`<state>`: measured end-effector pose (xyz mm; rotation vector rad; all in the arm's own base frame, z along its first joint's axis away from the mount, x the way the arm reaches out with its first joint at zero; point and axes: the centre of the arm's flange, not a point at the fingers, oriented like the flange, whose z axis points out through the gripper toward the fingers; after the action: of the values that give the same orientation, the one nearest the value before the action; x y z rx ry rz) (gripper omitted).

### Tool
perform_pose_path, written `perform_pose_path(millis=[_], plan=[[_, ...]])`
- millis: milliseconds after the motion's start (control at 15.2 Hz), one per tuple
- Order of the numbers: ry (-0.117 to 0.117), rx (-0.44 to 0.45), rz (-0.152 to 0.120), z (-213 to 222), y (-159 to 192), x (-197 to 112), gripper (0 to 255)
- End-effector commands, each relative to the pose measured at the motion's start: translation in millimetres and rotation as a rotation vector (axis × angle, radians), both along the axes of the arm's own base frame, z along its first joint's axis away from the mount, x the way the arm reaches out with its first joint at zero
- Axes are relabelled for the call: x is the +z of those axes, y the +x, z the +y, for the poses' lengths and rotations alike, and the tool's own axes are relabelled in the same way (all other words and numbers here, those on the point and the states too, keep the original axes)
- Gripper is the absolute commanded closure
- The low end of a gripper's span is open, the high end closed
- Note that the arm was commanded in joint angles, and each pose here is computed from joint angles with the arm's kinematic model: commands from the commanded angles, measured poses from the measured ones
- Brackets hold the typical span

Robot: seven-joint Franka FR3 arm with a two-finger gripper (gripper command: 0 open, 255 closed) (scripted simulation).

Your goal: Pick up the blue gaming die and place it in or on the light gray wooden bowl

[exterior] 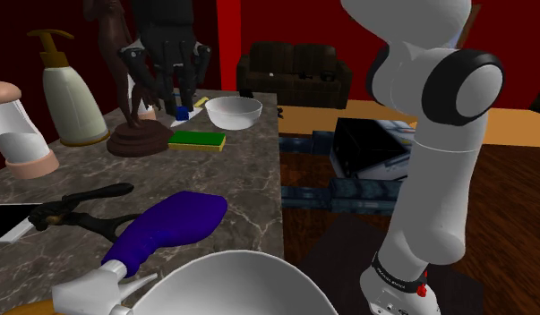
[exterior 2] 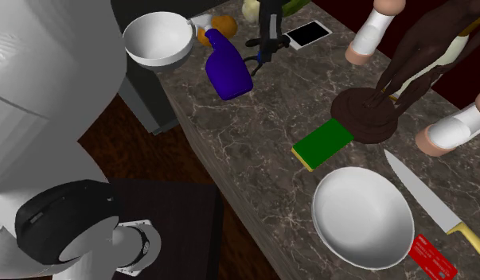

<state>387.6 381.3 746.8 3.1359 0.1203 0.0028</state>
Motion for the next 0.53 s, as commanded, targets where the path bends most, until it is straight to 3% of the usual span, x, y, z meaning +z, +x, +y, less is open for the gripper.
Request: perform_pose_path(millis=[0,462], plan=[[0.000,-0.001,0.001,5,-11,6,255],[0.000,-0.001,0.001,48,-93,11,255]])
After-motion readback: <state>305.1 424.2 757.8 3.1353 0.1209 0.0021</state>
